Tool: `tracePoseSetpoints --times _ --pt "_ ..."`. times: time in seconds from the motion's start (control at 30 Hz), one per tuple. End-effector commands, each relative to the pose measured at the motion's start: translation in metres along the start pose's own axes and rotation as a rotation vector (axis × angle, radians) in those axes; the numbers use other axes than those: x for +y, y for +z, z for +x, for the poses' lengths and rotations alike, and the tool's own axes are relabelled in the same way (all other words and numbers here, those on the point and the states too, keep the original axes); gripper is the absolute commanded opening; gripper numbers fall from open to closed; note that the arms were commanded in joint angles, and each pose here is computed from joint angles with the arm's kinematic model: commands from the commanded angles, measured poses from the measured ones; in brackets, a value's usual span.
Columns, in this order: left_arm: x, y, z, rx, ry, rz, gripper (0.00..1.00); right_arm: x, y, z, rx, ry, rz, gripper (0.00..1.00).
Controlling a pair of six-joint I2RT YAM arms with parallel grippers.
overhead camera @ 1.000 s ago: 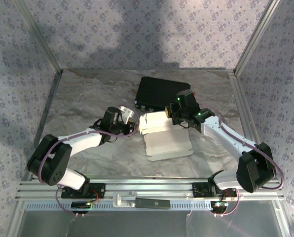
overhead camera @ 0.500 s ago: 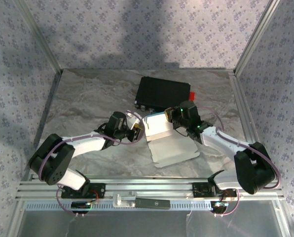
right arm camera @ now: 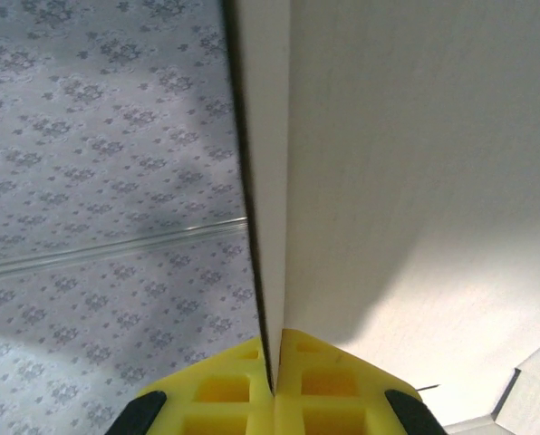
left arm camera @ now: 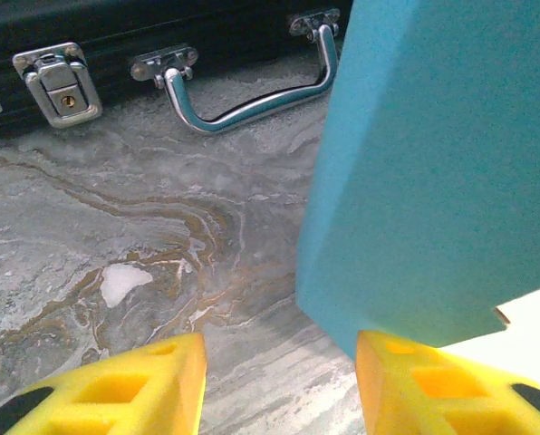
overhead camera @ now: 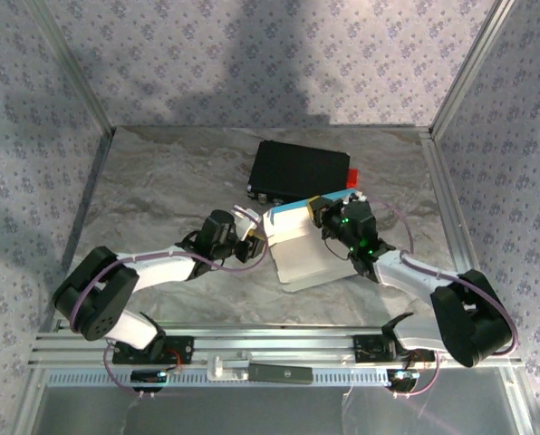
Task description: Fold the paper box
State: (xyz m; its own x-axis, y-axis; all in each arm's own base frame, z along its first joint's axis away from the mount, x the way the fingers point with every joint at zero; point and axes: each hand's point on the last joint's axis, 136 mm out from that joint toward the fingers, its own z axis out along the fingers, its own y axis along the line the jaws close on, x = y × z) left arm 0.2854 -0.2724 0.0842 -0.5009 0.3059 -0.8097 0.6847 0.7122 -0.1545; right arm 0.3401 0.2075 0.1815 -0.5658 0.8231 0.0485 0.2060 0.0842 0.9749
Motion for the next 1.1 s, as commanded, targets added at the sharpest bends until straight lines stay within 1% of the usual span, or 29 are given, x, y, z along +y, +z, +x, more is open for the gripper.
tracePoseSetpoints --times 0.0,0.2,0.43,0.6,0.83,1.07 --pt "-0.001 -0.001 -0.010 -0.029 0.013 -0.005 0.47 0.009 -0.005 0.003 -0.001 -0.020 -0.085 0.00" --pt "-0.001 0.002 -0.008 -0.028 0.007 -0.005 0.47 -0.014 -0.010 0.004 0.004 -0.016 -0.070 0.00" --pt "-0.003 0.004 -0.008 -0.023 0.009 -0.004 0.47 -0.031 -0.014 0.007 0.002 -0.041 -0.046 0.00" --pt "-0.003 0.004 -0.006 -0.017 0.013 -0.009 0.47 -0.052 -0.015 0.009 0.007 -0.042 0.004 0.00" --pt "-0.003 0.006 -0.003 -0.008 0.017 -0.011 0.46 -0.067 -0.014 0.008 0.009 -0.059 0.060 0.00" --pt "-0.003 0.012 -0.004 0.001 0.049 -0.003 0.44 -0.085 -0.015 0.006 0.003 -0.059 0.134 0.00"
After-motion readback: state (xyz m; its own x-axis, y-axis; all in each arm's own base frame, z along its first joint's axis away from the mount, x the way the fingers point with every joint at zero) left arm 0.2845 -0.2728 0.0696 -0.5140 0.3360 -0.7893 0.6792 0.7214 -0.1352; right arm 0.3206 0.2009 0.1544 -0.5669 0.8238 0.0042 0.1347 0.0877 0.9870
